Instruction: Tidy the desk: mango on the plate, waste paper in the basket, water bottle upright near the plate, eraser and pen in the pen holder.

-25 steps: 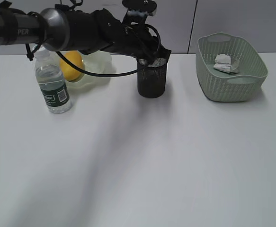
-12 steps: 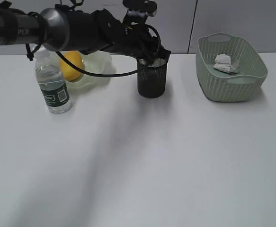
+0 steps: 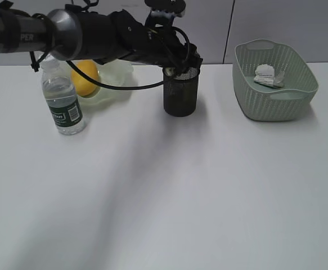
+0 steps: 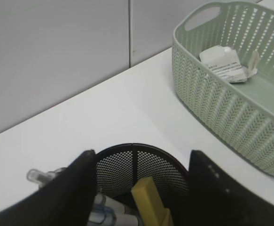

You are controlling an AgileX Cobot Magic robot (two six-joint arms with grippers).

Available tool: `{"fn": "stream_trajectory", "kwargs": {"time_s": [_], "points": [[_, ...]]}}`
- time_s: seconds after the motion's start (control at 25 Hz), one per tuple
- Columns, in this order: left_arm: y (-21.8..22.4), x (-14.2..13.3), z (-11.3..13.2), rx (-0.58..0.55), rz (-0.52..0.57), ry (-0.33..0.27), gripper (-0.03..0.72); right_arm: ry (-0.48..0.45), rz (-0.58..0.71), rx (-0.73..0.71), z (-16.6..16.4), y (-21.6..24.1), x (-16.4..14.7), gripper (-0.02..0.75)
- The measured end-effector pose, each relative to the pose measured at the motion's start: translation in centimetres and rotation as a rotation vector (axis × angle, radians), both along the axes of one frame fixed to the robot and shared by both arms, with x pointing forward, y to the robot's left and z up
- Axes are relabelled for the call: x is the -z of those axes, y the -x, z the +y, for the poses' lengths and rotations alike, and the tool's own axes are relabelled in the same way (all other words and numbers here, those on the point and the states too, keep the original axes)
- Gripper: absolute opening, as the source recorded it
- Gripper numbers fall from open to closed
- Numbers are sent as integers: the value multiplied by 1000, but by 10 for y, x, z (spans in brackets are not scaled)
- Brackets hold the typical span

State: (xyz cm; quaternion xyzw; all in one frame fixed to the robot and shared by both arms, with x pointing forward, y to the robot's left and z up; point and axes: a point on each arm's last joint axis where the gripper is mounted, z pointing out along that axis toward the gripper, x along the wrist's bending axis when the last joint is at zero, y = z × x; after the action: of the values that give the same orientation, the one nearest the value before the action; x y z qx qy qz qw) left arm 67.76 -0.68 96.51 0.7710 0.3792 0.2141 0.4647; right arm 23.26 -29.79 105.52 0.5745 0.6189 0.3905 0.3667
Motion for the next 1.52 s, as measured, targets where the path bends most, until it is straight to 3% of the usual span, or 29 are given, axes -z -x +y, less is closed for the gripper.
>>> {"fn": "stream_trajectory", "kwargs": {"time_s": [0.2,0.36,0.52,0.72,0.84,0.92,1.0,1.16,1.32,1.52], "points": [[4,-21,1,9,-20,18,468,0,0,0,0,0,0,502],[16,-68,6,32,-40,75,467,0,0,0,0,0,0,502],[43,-118,12,116,20,132,466,0,0,0,0,0,0,502],[76,-147,19,263,163,103,466,0,0,0,0,0,0,502],[86,-151,28,265,268,70,466,0,0,0,0,0,0,502],[87,-156,39,191,300,29,466,0,0,0,0,0,0,502],[85,-161,55,45,334,2,466,0,0,0,0,0,0,502],[76,-170,102,-260,369,-87,466,0,0,0,0,0,0,502],[68,-169,150,-434,445,-179,466,0,0,0,0,0,0,502],[55,-166,205,-586,510,-187,466,0,-1,0,0,0,0,502]]}}
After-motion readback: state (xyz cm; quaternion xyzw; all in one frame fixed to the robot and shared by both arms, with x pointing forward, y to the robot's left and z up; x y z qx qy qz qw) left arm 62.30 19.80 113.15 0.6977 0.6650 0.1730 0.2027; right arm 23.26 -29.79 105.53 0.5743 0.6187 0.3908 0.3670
